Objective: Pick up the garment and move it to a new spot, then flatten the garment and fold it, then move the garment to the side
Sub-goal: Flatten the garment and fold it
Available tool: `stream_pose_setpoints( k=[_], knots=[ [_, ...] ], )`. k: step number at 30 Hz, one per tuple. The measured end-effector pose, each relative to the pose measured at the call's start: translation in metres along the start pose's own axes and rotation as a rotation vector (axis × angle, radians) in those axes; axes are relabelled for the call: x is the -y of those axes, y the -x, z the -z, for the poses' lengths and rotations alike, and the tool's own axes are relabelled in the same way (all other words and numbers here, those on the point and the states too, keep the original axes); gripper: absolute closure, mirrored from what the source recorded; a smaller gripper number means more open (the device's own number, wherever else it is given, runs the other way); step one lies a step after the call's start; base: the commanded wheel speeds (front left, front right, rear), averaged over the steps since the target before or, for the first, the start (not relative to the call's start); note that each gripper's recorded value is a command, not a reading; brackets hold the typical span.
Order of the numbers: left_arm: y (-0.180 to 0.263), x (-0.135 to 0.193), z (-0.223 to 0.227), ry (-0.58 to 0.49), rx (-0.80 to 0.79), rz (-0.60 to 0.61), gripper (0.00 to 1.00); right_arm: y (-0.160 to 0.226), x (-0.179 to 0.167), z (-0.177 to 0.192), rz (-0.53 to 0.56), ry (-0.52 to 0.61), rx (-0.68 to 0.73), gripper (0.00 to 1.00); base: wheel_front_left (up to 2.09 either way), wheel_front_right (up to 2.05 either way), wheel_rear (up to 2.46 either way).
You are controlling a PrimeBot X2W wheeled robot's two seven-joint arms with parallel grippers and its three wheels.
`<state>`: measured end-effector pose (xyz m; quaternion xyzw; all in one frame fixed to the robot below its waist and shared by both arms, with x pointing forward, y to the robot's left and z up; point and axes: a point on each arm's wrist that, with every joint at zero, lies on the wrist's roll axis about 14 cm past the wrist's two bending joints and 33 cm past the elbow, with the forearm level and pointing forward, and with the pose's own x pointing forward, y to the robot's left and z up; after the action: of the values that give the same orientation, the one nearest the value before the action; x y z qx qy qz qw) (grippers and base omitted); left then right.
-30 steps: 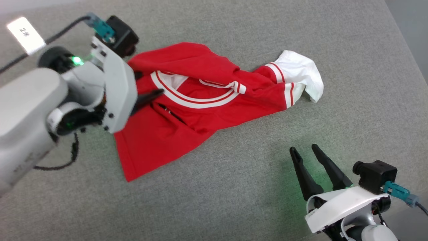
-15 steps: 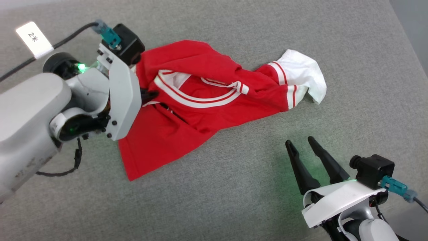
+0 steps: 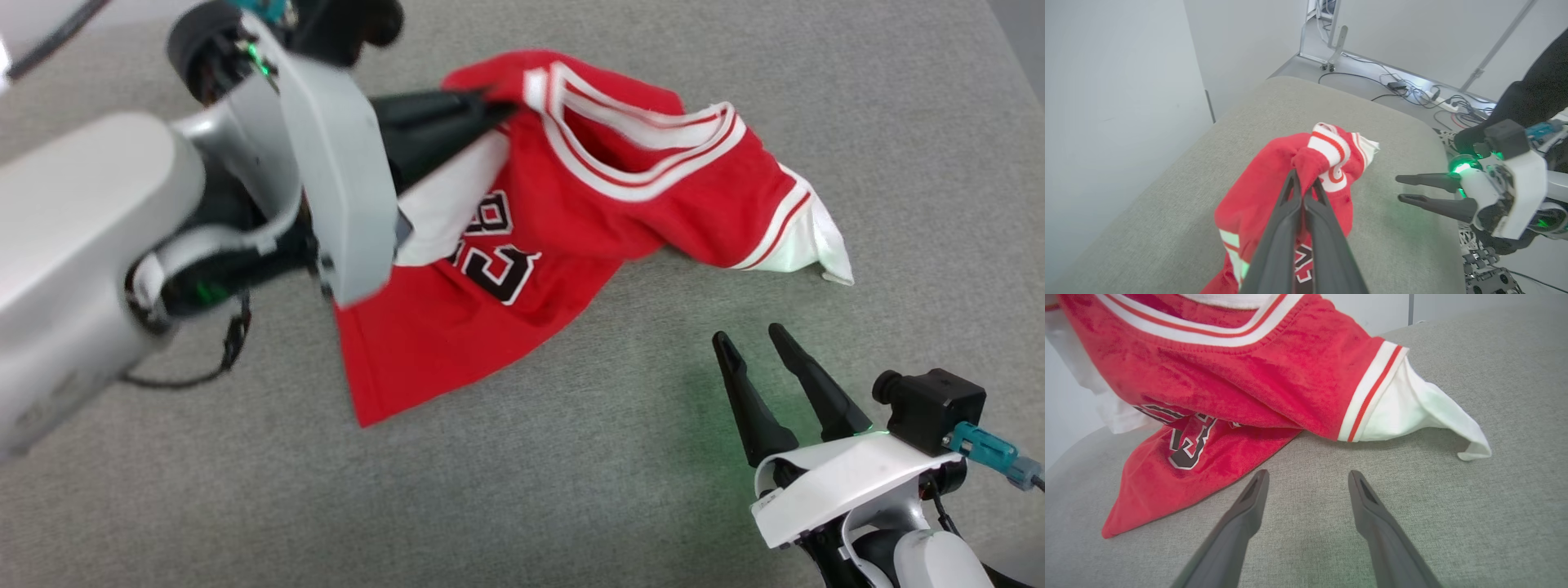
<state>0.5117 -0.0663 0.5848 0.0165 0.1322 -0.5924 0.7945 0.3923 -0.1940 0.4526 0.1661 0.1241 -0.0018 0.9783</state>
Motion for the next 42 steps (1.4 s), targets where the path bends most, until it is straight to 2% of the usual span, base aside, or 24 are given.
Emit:
stream_pose_setpoints(
  k=[7, 16, 20, 27, 32, 37, 42],
  knots=[
    [0.020, 0.037, 0.027, 0.029, -0.045, 0.089, 1.00, -0.002, -0.005, -0.003, -0.016, 0.000, 0.002, 0.00, 0.00, 0.00, 0.00],
    [0.043, 0.036, 0.016, 0.178, -0.009, 0.089, 1.00, -0.003, -0.005, -0.006, -0.016, 0.002, 0.003, 0.00, 0.00, 0.00, 0.00],
    [0.049, 0.006, 0.004, 0.242, 0.001, 0.008, 1.00, -0.003, -0.007, -0.006, -0.023, 0.002, 0.003, 0.00, 0.00, 0.00, 0.00],
    [0.025, -0.057, 0.044, 0.278, -0.154, -0.156, 1.00, -0.003, -0.009, -0.001, -0.029, -0.007, -0.007, 0.00, 0.00, 0.00, 0.00],
    [0.008, -0.104, 0.074, 0.261, -0.235, -0.292, 1.00, 0.002, -0.003, 0.003, -0.007, -0.031, -0.004, 0.00, 0.00, 0.00, 0.00],
    [-0.011, -0.126, 0.100, 0.249, -0.276, -0.351, 1.00, 0.008, 0.005, 0.010, 0.027, -0.047, -0.002, 0.00, 0.00, 0.00, 0.00],
    [-0.022, -0.134, 0.139, 0.257, -0.336, -0.370, 1.00, 0.010, 0.013, 0.015, 0.056, -0.045, -0.008, 0.00, 0.00, 0.00, 0.00]
  ],
)
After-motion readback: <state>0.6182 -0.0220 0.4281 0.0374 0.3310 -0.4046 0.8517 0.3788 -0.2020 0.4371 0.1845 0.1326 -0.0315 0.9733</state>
